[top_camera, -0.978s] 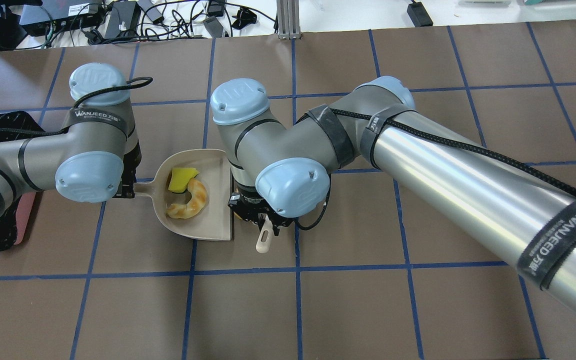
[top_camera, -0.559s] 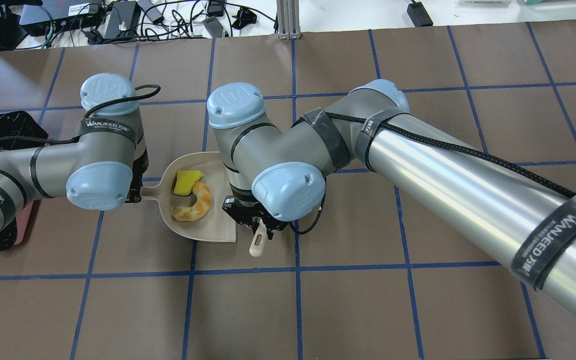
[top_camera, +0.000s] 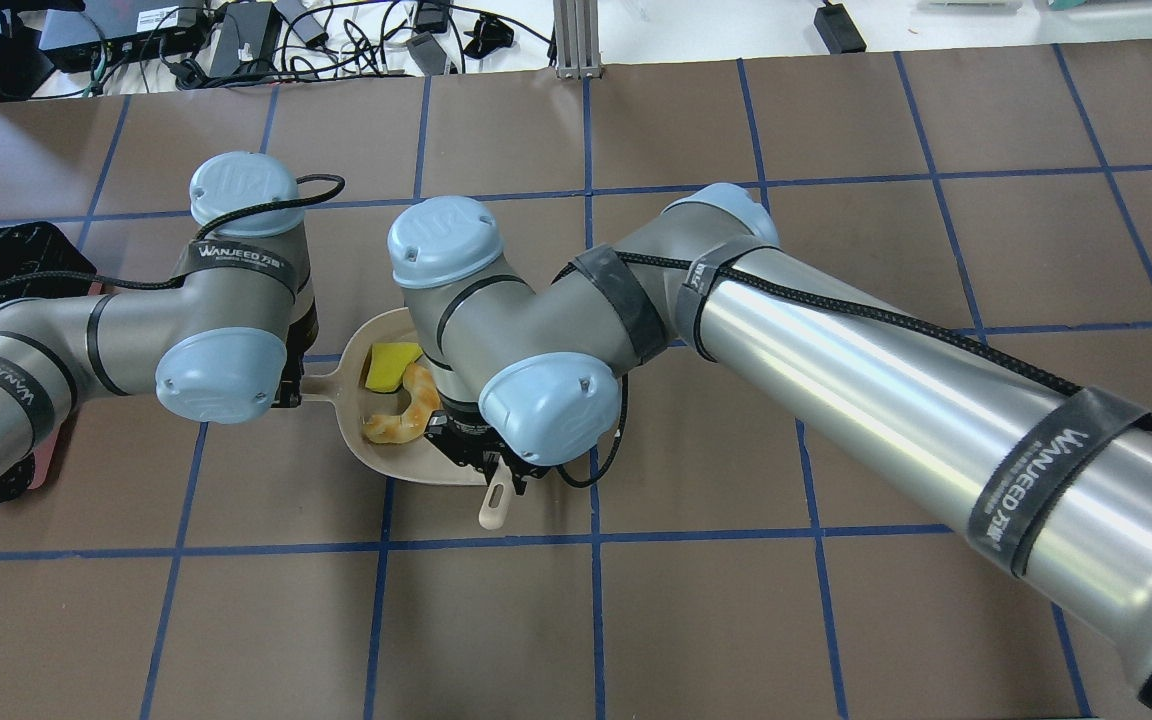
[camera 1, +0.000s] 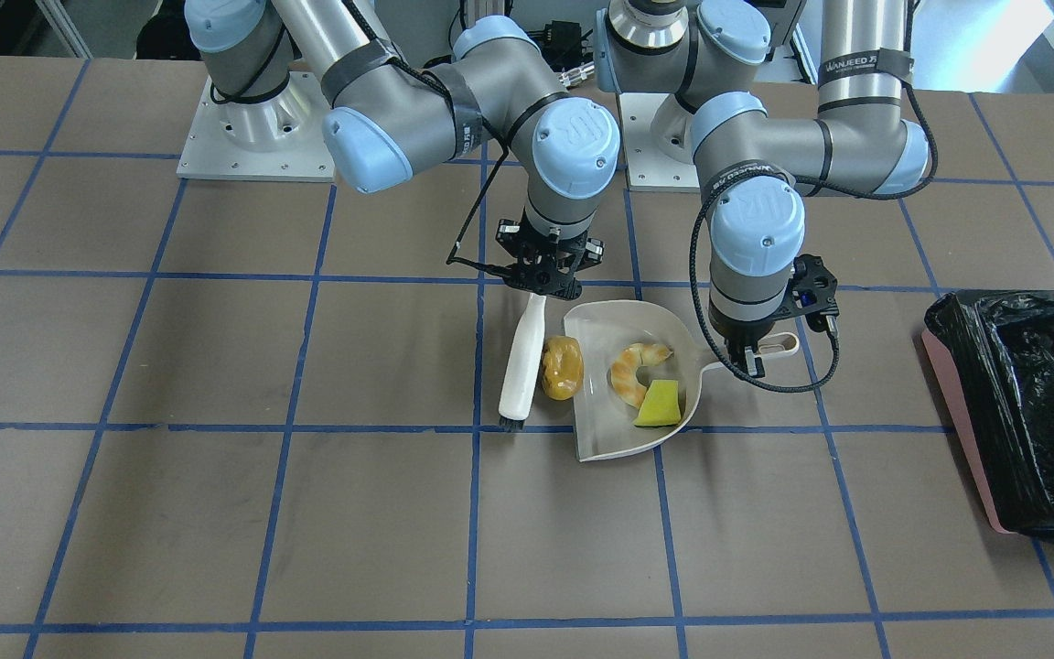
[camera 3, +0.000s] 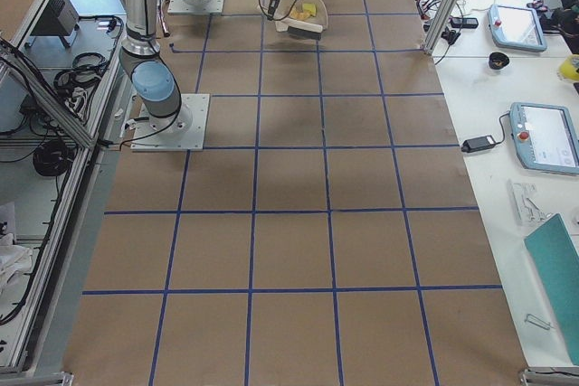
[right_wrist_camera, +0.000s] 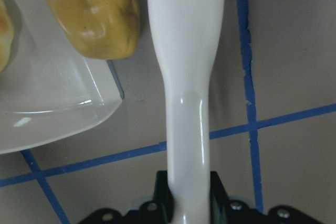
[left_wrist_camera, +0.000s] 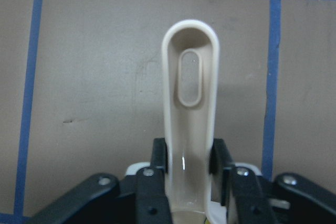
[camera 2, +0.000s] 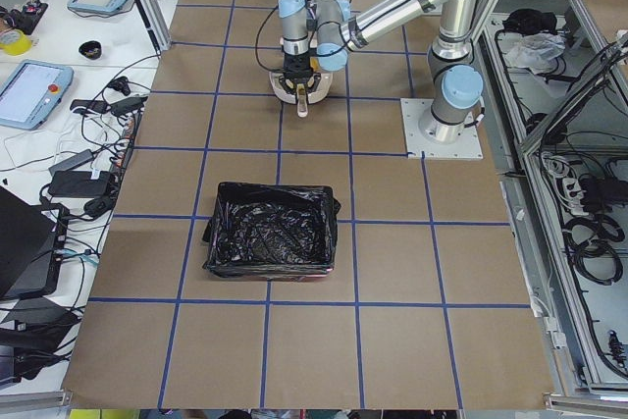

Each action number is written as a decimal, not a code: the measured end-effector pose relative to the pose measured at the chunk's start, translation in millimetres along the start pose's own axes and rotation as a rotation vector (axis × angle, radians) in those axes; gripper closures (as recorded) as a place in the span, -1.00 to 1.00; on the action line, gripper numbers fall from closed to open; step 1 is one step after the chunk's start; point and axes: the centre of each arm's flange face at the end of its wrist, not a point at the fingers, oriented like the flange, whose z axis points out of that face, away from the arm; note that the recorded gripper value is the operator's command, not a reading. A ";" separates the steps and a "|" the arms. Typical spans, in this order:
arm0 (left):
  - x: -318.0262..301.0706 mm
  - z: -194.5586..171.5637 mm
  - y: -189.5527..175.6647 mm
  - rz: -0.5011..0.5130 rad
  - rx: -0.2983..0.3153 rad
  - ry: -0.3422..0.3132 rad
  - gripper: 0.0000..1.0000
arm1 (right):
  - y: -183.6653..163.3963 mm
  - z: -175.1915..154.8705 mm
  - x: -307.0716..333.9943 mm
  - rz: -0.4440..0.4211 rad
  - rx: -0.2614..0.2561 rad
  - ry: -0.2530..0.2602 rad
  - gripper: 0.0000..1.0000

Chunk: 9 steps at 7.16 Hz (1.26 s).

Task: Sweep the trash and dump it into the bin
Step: 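Sweep the yellow potato into the dustpan with the right-held brush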

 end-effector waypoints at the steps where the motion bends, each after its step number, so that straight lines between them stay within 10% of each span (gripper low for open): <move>1: -0.8 -2.5 6.0 0.010 -0.001 0.009 1.00 | 2.0 10.2 -12.2 0.004 0.016 -0.013 0.78; 5: 0.7 -13.6 27.8 0.049 -0.064 0.050 1.00 | 20.0 3.3 -47.6 -0.004 0.027 -0.102 0.77; 9: 22.0 -15.4 42.3 0.173 -0.233 0.069 1.00 | 26.9 -6.8 -19.4 -0.080 0.034 0.039 0.78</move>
